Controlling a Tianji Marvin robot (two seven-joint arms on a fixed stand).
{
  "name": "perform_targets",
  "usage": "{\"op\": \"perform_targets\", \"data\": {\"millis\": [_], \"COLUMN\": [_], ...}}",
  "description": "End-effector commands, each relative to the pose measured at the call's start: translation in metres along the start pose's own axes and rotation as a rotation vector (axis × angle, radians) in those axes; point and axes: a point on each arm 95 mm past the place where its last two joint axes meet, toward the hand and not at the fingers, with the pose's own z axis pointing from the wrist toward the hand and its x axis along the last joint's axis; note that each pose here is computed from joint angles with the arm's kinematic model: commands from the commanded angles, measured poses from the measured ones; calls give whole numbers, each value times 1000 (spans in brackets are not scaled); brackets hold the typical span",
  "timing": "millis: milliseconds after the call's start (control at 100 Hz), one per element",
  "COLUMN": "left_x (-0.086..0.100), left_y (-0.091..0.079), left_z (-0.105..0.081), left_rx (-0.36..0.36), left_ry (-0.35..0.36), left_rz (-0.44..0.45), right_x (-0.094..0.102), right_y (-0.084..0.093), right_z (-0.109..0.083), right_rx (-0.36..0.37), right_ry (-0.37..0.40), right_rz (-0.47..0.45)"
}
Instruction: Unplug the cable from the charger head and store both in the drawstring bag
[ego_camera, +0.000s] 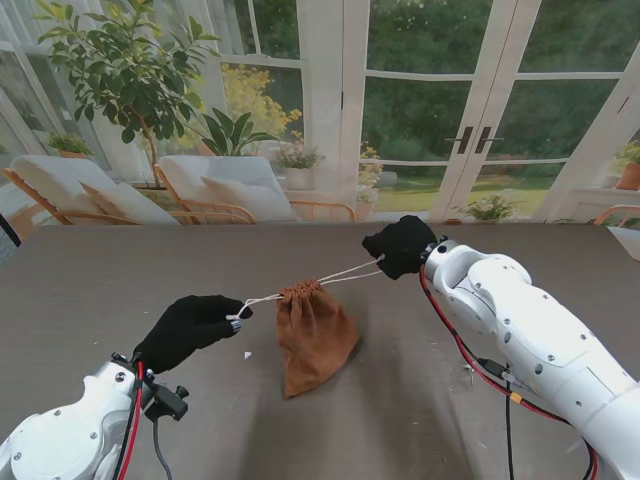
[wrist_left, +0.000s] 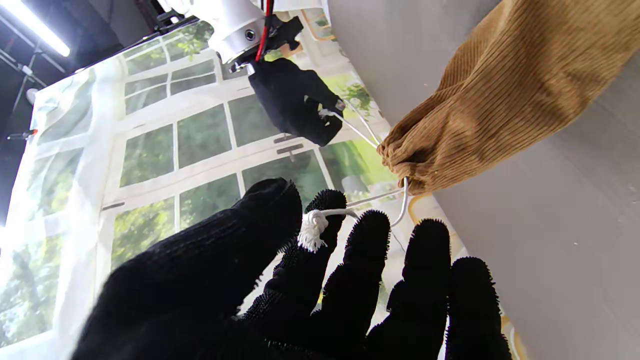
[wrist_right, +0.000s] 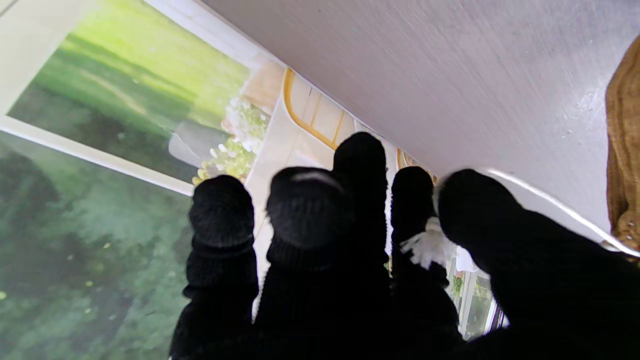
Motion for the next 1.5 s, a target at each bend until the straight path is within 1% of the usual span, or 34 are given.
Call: {"op": "perform_targets", "data": {"millis": [0,210,470,570,660,760,910,1000,1070,1160,1240,1330,1490], "left_x": [-5,-10,-17,-20,-21,-23,-28,-31,-32,-31,-29,-27,-23], "left_y": [3,1,2,1,-1,-1,-2,-3,-4,-8,-10,-11,-10], "left_z": [-4,-9,-15,-17,-19,-20,-20,-18,-15,-11,-8,-3,0], "left_rx": [-21,-40,-94,-107,-115,-104,-56,-11,32,75,97,133,169], "left_ry": [-25,-79,-166,-207,-247,-279,-310,-291,-256,-199,-152,-100,-34], "left_rz": [8,79,77,103,144,159,186,177,180,218,250,256,279], "right_x": [5,7,13,14,15,16,16,17,19,23,26,30,32], "right_y": [-7,-8,-9,-9,-9,-10,-12,-12,-10,-8,-5,-2,4], "right_z": [0,-2,-1,-1,-2,-2,-4,-7,-10,-16,-23,-30,-44], "right_rx": [27,27,17,17,19,19,11,-6,-24,-47,-76,-115,-172], "right_ry": [7,-3,-22,-25,-25,-29,-46,-68,-91,-127,-157,-187,-210], "right_rz": [0,9,43,56,56,63,78,103,136,208,280,359,450]}}
